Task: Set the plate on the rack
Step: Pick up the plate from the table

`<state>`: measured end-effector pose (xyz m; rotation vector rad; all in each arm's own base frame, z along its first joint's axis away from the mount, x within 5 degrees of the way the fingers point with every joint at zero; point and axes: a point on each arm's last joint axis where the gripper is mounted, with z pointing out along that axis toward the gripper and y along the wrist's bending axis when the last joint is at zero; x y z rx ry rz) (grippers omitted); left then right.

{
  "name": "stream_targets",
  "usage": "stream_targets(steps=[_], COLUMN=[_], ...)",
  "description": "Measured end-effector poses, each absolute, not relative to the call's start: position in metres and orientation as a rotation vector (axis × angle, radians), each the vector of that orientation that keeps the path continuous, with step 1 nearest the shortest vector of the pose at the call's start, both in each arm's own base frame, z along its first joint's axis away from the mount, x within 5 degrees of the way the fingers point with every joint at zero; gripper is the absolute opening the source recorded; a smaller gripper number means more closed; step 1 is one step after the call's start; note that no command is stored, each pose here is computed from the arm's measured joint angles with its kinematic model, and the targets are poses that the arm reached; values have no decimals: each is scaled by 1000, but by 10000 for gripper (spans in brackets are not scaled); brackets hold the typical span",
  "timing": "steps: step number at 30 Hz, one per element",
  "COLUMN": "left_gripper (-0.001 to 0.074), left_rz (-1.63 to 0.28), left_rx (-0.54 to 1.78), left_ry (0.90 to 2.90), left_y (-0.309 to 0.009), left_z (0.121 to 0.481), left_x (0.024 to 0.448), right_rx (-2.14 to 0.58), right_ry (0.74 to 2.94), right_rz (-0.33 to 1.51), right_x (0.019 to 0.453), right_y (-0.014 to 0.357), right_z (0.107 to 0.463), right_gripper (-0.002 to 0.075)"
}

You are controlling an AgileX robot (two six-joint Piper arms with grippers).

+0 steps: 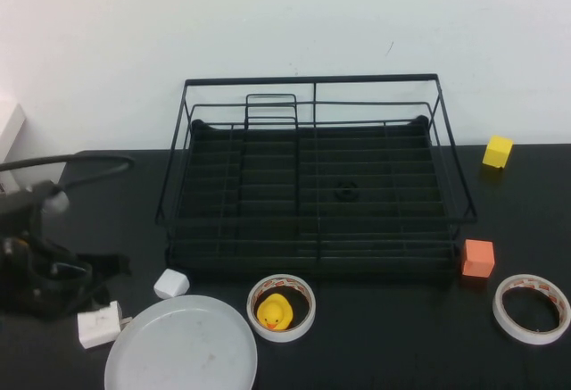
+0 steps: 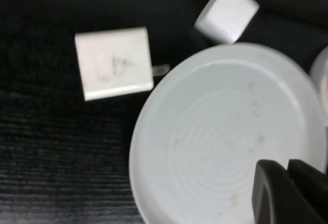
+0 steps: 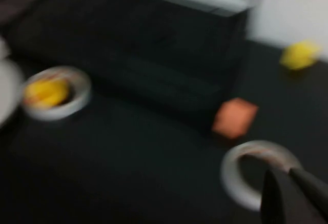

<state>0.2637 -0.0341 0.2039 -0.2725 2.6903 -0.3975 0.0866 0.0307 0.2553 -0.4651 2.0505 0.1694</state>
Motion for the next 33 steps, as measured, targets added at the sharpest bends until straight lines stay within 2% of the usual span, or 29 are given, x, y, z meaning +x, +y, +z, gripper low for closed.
stream_targets(steps=[8,12,16,19,22,28,33], left_gripper=[1,0,0,0,0,0,0], left_rz=[-442,-457,-458,-457,-452,-445,-443], left_rx=[-235,-198,-150,-126,-103,-91,-85], left_ry=[2468,2318,2176,2107,2070,2066,2008], left_y=[-33,-31,-29,-28,-27,-26,-25], left_z=[260,288,306,307,299,272,271], left_x=[228,194,156,132,112,91,81], right_rx=[-716,-729,-648,-643,-720,-740,-733], right_ry=[2331,2377,2375,2390,2405,2436,2467], right_rz=[543,722,827,811,811,818,912], right_x=[114,137,162,181,192,213,227], right_y=[66,81,97,117,153,221,263], right_z=[227,208,193,183,175,157,138], right_gripper=[-2,-2,-2,-2,-2,-2,-2])
